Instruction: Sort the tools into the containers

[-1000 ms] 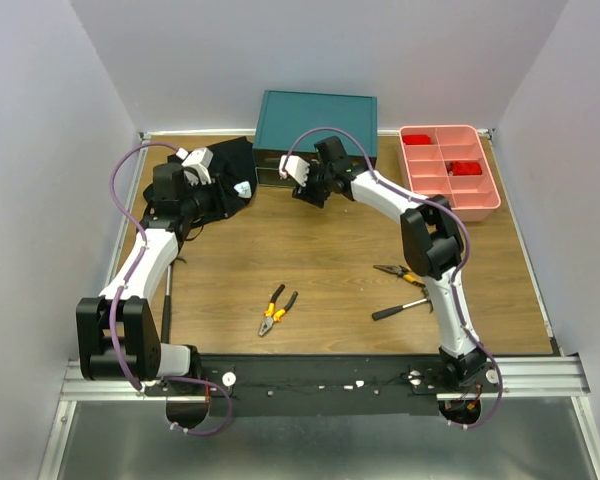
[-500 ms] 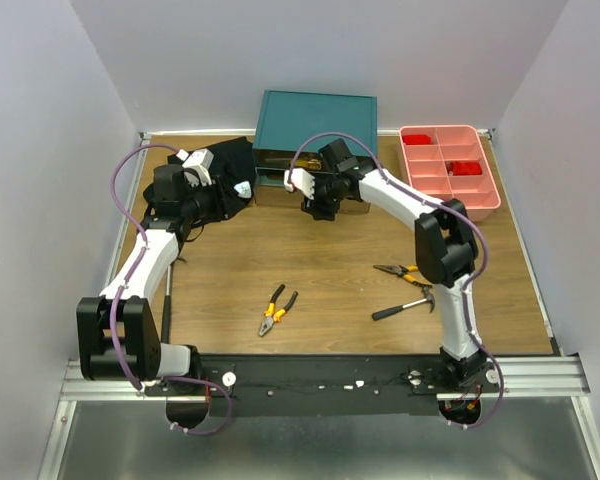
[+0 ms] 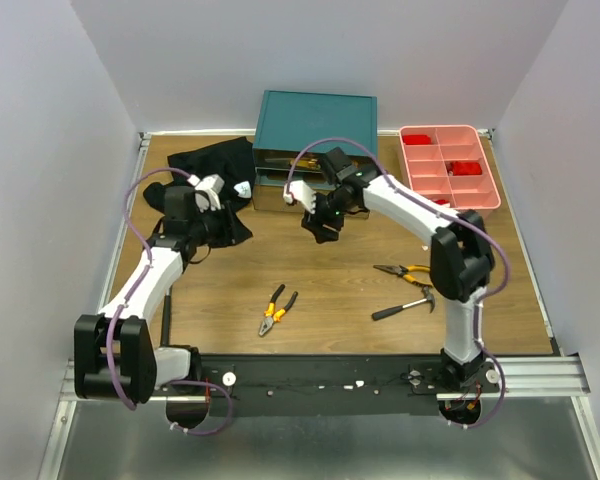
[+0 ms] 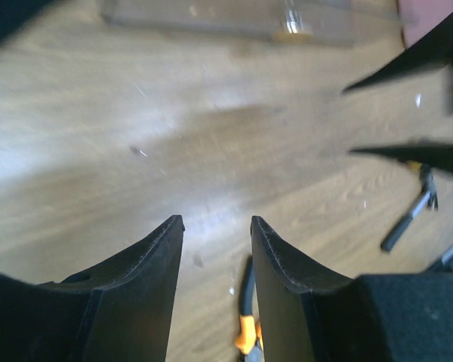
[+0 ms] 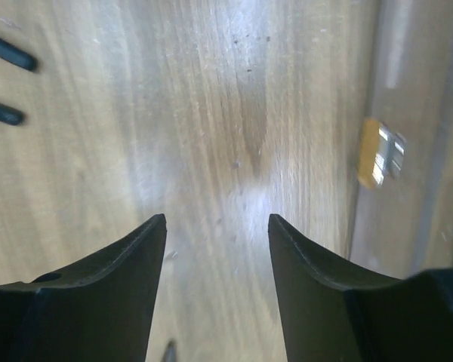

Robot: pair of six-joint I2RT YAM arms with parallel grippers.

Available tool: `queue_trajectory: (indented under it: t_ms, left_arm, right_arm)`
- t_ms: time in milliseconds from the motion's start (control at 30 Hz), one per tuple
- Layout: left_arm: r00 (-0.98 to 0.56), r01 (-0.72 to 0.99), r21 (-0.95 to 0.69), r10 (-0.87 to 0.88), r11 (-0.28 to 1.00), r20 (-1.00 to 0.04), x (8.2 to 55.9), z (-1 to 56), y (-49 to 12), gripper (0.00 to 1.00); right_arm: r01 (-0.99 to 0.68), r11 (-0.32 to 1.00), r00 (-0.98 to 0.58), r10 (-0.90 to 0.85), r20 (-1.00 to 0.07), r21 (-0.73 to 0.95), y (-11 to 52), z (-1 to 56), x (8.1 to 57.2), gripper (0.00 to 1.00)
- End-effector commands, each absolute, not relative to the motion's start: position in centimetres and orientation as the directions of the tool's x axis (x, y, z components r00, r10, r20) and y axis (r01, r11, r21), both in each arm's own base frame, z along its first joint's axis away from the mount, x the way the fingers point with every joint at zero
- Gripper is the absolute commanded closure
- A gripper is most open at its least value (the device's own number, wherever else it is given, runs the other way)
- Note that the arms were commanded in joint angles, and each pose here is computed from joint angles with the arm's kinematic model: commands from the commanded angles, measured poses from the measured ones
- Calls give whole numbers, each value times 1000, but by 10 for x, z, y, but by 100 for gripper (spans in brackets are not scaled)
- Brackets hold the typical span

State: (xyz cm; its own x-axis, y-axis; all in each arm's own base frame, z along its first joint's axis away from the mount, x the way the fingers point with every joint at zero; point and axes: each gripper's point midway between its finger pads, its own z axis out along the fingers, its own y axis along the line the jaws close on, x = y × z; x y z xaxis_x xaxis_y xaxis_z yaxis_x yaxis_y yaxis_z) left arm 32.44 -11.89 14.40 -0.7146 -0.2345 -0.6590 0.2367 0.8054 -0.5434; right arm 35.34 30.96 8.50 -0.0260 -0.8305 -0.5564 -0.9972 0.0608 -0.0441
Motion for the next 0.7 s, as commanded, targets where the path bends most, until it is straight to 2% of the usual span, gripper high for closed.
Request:
queue_trajectory:
  t_ms: [0, 100, 133, 167, 367, 567, 667]
  left_arm:
    - [-774, 308, -478, -77, 823, -629, 294, 125, -146, 49]
    - [-789, 351, -446, 3, 823, -614, 281, 116, -164, 50]
    - [-798, 352, -444, 16, 824, -602, 275, 110, -167, 50]
    - [-811, 327, -435, 13, 839, -585, 273, 105, -168, 50]
    - [-876, 334, -347, 153, 876, -458, 238, 72, -178, 51]
    - [-908, 329, -306, 210, 893, -363, 211, 38, -184, 51]
    - [-906, 357, -290, 253, 888, -340, 202, 28, -192, 51]
  right_arm:
    - [-978, 168, -38, -729, -683, -125, 299, 198, 332, 34]
    - [-947, 282, -89, -685, -724, -151, 289, 218, 332, 32]
    - [-927, 319, -60, -648, -759, -199, 286, 241, 335, 32]
    - [-897, 386, -100, -654, -750, -216, 274, 238, 342, 31]
    - [-744, 564, -114, -635, -764, -358, 201, 285, 372, 29]
    - [-658, 689, -287, -602, -745, -303, 144, 267, 374, 28]
    - [-622, 719, -300, -585, -753, -310, 127, 264, 366, 28]
